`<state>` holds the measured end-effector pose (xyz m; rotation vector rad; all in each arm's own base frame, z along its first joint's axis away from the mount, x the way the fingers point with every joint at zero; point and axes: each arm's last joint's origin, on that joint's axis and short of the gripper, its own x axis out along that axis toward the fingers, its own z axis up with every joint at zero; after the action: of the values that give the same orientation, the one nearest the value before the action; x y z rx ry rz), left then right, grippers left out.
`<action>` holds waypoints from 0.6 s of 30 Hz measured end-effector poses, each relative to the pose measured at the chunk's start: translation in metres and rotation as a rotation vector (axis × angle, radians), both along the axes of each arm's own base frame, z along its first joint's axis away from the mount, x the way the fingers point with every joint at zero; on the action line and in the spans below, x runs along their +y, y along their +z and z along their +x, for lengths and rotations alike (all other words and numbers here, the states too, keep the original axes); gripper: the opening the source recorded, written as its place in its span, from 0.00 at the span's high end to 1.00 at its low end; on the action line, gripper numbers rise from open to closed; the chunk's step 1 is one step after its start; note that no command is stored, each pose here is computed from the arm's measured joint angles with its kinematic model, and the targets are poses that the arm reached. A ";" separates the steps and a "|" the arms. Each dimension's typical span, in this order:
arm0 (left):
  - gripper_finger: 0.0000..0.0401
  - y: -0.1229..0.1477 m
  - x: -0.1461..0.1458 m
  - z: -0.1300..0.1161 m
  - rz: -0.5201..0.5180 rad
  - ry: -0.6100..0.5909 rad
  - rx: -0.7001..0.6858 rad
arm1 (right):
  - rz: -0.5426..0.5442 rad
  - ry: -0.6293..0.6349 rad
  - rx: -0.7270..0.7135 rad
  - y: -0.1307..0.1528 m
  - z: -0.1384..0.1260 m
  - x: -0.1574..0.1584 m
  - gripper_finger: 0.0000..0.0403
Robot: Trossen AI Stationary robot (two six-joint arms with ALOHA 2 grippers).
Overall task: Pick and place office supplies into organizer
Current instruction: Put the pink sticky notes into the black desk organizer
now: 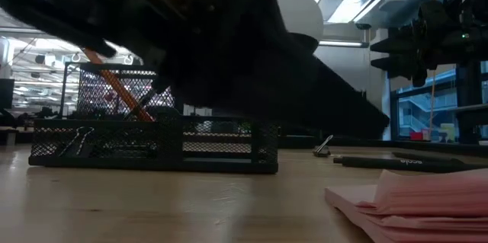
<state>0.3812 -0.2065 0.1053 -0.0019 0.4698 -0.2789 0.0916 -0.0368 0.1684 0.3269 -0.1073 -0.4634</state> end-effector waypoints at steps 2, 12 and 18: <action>0.99 -0.005 -0.001 0.001 -0.016 0.004 -0.004 | -0.001 0.000 0.001 0.000 0.000 0.000 0.41; 1.00 -0.015 -0.001 0.000 -0.027 0.023 0.034 | -0.056 0.038 0.012 0.004 0.000 0.001 0.41; 0.99 -0.020 -0.001 -0.002 -0.026 0.033 0.087 | -0.201 0.150 -0.020 0.046 -0.008 0.010 0.41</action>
<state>0.3789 -0.2071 0.0855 -0.0471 0.5516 -0.2532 0.0834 -0.0272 0.2142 0.1412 -0.1465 -0.2977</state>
